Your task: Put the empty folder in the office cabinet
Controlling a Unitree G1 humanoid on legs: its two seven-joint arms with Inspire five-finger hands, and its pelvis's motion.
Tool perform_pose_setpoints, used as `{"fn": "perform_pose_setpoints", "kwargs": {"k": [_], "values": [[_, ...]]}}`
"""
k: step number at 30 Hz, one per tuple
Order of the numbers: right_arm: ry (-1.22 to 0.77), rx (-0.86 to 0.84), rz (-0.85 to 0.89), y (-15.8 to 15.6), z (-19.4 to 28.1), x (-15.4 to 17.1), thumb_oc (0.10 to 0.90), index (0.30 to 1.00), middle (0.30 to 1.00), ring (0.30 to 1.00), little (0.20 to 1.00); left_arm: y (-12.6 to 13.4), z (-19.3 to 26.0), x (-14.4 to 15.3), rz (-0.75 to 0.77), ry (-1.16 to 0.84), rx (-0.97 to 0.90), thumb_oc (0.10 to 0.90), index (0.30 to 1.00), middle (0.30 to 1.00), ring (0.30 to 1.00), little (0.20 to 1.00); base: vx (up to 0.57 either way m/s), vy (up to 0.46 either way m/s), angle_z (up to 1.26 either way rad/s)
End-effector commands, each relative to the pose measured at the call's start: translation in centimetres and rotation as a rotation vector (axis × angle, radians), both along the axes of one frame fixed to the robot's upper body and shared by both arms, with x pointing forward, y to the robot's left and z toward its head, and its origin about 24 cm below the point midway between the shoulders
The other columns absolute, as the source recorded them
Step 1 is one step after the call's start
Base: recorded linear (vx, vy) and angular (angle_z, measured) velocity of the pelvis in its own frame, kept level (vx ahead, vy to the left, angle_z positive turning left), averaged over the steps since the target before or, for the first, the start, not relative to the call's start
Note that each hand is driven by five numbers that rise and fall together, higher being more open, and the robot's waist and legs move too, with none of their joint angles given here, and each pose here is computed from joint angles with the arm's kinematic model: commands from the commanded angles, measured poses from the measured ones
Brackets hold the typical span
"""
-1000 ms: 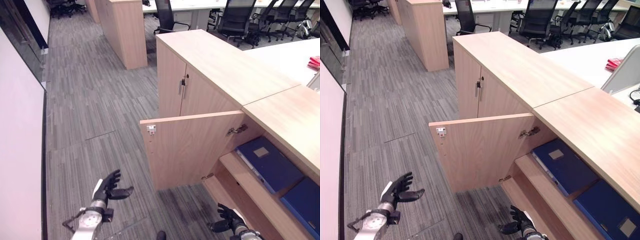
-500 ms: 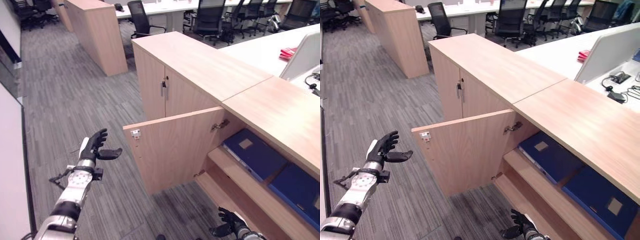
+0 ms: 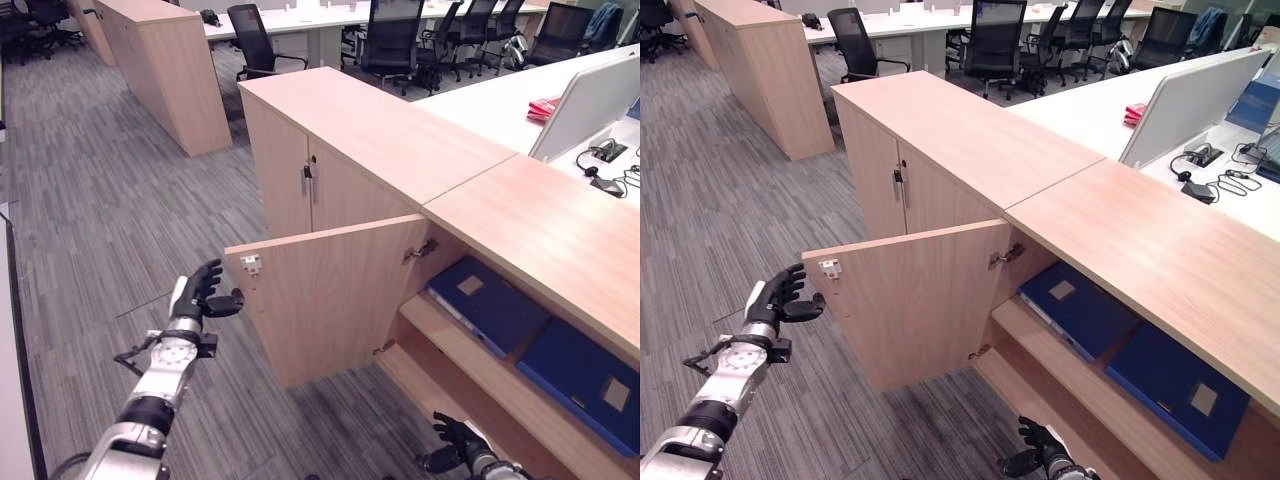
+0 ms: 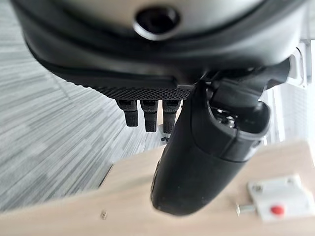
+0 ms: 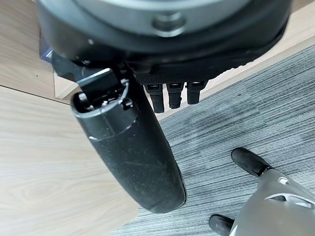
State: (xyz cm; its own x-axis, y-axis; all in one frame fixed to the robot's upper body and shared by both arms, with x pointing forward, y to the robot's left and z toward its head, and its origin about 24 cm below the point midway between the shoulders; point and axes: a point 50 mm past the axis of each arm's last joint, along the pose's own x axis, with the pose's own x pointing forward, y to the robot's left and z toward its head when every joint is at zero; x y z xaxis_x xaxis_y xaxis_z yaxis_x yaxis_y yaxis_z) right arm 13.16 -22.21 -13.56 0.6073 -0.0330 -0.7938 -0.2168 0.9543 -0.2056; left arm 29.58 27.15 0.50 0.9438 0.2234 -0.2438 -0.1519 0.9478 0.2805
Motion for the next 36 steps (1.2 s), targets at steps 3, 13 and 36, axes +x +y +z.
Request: {"fn": "perform_pose_setpoints", "kwargs": {"k": [3, 13, 36], "values": [[-0.134, -0.044, 0.022, -0.9, 1.9, 3.9, 0.800, 0.900, 0.900, 0.900, 0.900, -7.8, 6.5, 4.4, -0.293, -0.326, -0.100, 0.800, 0.900, 0.900, 0.900, 0.900, 0.00, 0.000, 0.00], [-0.164, -0.041, 0.029, -0.9, 2.4, 4.7, 0.800, 0.900, 0.900, 0.900, 0.900, -12.0, 5.0, -0.5, -0.643, -0.297, -0.144, 0.800, 0.900, 0.900, 0.900, 0.900, -0.01, 0.035, -0.03], [-0.274, -0.073, 0.050, -0.8, 4.5, 8.6, 0.800, 0.900, 0.900, 0.900, 0.900, -9.7, 3.4, -9.0, -0.718, -0.178, -0.307, 0.800, 0.900, 0.900, 0.900, 0.900, -0.06, -0.095, -0.50]]}}
